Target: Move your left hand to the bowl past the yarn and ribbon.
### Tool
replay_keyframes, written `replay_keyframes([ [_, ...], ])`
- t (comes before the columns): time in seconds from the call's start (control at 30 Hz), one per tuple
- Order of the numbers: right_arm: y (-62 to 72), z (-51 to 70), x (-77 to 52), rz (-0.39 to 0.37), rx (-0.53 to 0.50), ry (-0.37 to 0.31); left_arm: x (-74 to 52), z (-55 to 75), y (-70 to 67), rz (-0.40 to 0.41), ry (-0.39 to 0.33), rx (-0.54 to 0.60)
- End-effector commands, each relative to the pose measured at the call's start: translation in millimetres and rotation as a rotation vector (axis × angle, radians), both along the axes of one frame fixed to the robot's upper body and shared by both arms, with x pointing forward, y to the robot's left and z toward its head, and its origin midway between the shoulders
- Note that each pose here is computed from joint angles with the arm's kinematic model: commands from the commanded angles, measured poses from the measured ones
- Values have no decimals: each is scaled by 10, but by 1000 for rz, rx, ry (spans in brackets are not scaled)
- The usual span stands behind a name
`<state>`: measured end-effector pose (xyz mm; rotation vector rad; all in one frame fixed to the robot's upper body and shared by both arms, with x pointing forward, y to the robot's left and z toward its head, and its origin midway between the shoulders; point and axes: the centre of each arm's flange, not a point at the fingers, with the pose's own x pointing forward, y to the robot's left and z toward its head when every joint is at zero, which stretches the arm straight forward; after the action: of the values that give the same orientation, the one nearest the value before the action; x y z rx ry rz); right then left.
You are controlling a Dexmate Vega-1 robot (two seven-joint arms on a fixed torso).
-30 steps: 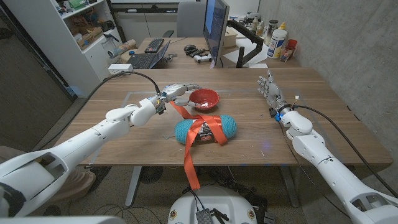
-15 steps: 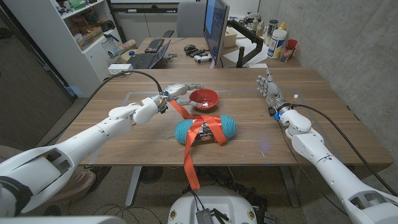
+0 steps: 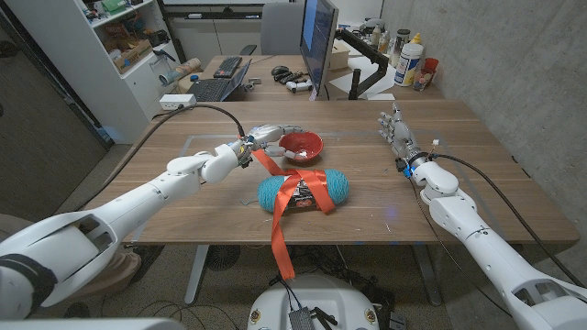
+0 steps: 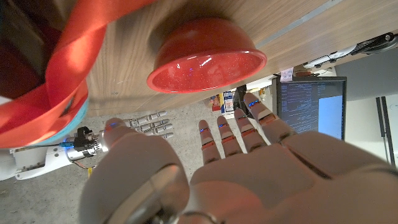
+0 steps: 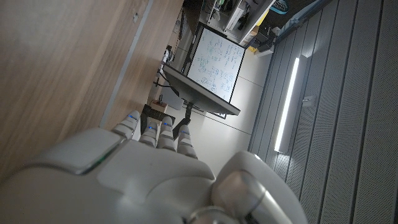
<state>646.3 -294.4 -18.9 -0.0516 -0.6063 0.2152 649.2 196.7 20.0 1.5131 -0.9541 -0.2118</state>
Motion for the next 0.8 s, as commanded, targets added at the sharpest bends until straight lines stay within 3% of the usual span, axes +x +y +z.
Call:
replay_keyframes([
  [0.03,-10,-10,24,3,4,2,33,-41,-87,-10,13,14],
  [0.8,-21,-29,15,2,7,2,104,-100,-176,-19,38,13],
])
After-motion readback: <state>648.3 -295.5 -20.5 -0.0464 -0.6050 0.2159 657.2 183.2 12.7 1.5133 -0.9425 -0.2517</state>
